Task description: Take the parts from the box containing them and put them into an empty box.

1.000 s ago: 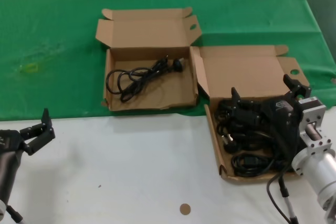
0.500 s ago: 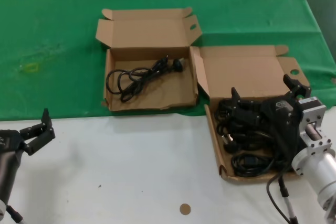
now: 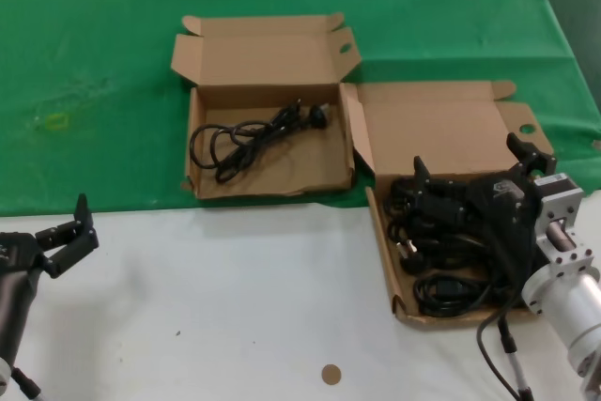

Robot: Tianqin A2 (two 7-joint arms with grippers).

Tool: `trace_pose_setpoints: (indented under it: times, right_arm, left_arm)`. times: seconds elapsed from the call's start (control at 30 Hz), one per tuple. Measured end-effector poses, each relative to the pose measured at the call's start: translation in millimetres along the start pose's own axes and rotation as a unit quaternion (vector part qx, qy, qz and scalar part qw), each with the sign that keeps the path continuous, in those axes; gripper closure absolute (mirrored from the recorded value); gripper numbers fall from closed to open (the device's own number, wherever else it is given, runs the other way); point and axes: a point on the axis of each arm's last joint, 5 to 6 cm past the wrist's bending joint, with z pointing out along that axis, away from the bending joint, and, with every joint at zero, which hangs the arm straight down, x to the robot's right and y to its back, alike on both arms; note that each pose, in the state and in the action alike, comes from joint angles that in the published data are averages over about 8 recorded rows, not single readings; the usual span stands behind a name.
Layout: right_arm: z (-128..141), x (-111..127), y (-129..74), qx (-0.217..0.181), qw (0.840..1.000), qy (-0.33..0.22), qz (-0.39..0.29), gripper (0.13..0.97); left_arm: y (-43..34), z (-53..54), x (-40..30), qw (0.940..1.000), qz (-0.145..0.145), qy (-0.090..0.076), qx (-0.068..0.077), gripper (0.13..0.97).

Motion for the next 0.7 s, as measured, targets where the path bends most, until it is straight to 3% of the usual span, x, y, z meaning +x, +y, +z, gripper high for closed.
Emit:
trace_pose_setpoints:
  times: [0.7]
  right_arm:
    - [0.0,0.0,0.0,0.0,1.0,0.0,0.0,0.13]
  left_arm:
    - [0.0,0.0,0.0,1.0,0.0,0.0,0.0,0.132]
